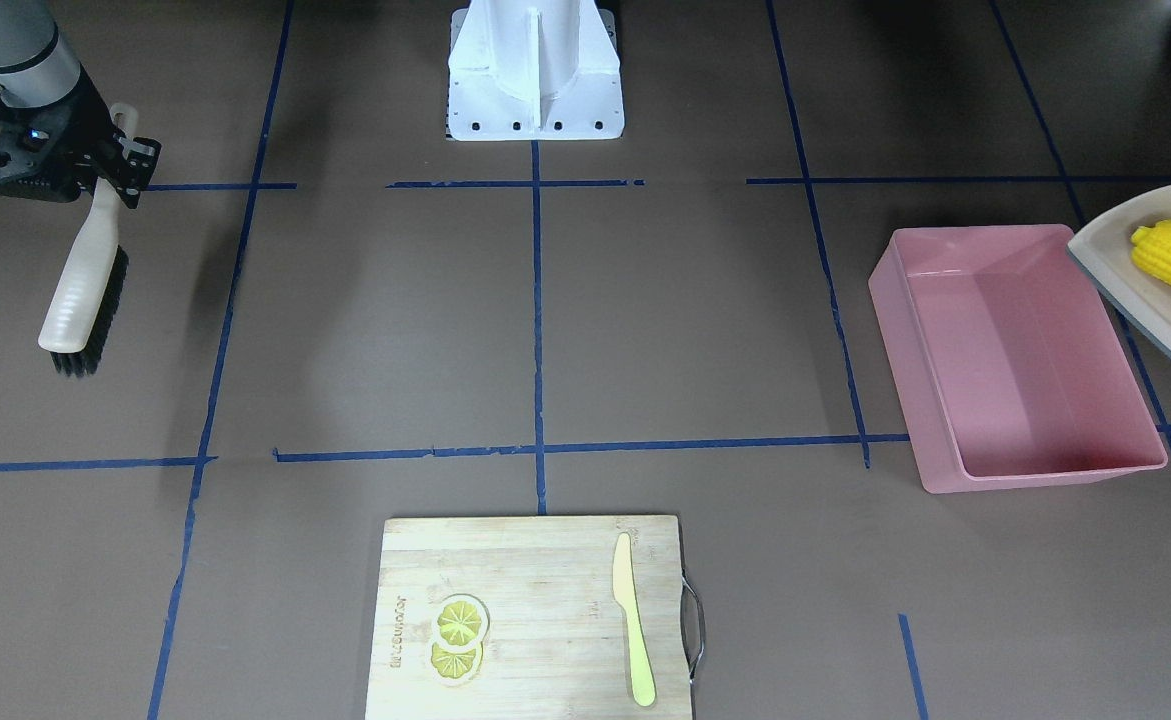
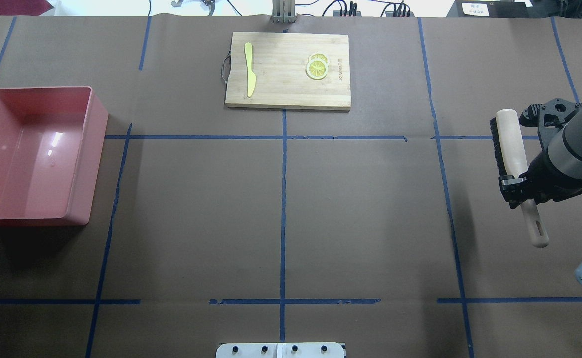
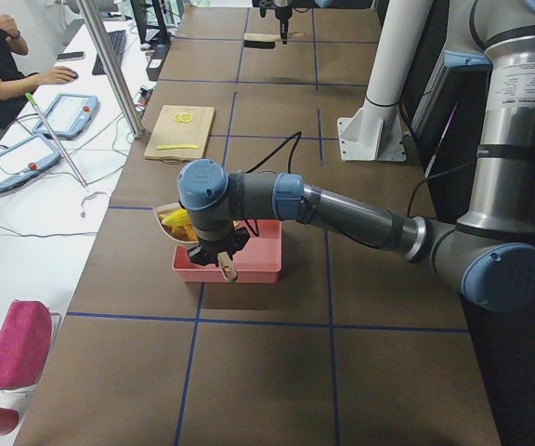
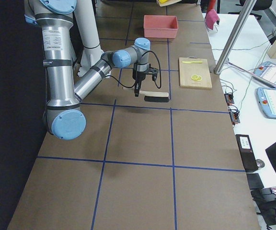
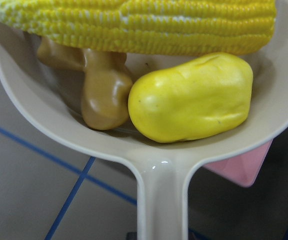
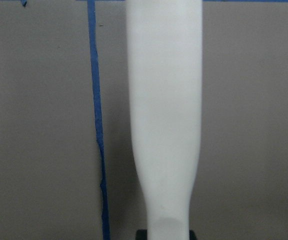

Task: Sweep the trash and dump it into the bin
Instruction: 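Tilt the dustpan over the pink bin to dump the produce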

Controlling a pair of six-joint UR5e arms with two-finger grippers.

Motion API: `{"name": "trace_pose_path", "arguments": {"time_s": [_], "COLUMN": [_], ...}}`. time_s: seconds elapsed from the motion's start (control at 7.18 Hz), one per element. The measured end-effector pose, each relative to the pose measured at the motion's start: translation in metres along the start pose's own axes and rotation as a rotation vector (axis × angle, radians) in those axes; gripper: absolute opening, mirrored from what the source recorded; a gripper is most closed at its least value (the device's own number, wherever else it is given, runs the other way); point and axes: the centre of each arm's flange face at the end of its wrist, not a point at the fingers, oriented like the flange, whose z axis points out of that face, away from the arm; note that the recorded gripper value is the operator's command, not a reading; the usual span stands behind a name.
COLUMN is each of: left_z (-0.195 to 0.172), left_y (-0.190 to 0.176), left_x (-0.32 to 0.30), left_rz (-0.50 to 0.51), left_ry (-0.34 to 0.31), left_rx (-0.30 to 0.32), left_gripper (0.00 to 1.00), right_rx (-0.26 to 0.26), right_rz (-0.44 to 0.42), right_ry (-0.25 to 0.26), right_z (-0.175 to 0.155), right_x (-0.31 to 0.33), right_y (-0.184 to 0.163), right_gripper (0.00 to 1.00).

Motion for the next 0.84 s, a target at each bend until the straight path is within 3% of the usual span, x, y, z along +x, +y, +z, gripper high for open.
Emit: {"name": "trace_pose_path", "arguments": {"time_s": [0.42, 0.84], "left_z": [-0.014, -0.001], "left_y": [0.003, -0.02], "left_x": [0.005, 0.015], "left_rz": [0.004, 0.039], "left_ry": [-0.112, -0.157], "left_rx": [-0.161, -0.281], "left_gripper": [0.0, 0.0], "right_rx": [-0.002, -0.004], "right_rz": [0.001, 0.003], "right_ry": [0.001, 0.002], "right_z": [0.001, 0.001], "right_x": [0.001, 0.002], "right_y": [0.0, 0.0], "right_gripper": [0.0, 0.0]}}
